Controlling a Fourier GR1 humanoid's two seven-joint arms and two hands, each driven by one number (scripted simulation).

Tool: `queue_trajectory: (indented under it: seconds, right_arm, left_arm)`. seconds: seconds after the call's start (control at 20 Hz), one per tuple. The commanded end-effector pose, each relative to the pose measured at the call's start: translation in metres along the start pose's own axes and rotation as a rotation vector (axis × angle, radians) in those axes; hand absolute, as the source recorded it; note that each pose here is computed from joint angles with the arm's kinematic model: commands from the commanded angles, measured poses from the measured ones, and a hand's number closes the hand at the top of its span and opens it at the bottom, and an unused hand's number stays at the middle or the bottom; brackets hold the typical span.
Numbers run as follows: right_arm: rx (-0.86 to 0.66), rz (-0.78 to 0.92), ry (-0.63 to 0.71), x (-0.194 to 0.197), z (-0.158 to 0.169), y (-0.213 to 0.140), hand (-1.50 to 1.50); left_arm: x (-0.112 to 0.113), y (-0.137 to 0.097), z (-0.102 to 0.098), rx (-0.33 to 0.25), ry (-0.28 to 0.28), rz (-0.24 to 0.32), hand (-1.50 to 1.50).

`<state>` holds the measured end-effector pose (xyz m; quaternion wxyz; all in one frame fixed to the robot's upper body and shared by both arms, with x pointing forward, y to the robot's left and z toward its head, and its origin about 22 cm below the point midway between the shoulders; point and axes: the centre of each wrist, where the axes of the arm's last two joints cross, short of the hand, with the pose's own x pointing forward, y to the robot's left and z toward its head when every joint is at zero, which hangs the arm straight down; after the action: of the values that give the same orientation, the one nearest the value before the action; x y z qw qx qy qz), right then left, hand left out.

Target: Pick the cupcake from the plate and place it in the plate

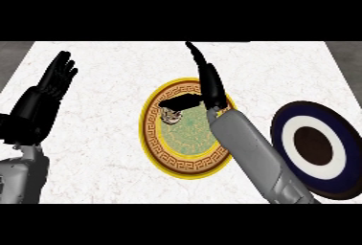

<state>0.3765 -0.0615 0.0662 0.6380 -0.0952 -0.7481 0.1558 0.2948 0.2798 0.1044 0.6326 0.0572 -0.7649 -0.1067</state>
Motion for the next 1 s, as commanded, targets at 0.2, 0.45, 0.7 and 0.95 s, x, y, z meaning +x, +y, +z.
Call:
queue_trajectory:
  seconds: [0.2,0.45,0.7,0.95]
  right_arm:
    - [-0.093,-0.134,0.003,-0.029,-0.002,-0.087,-1.5]
    - [-0.096,-0.13,-0.028,-0.064,0.026,-0.157,-1.5]
    - [-0.083,-0.11,-0.029,-0.091,0.059,-0.204,-1.5]
    - [-0.09,-0.088,-0.052,-0.085,0.059,-0.249,-1.5]
  left_arm:
    - [-0.003,0.017,-0.014,0.02,0.003,0.001,0.0]
    - [-0.006,-0.005,0.005,0.012,0.012,0.003,0.0]
    - [0.0,-0.007,0.005,0.019,0.008,0.0,0.0]
    - [0.006,0.005,0.011,0.011,-0.001,0.011,0.0]
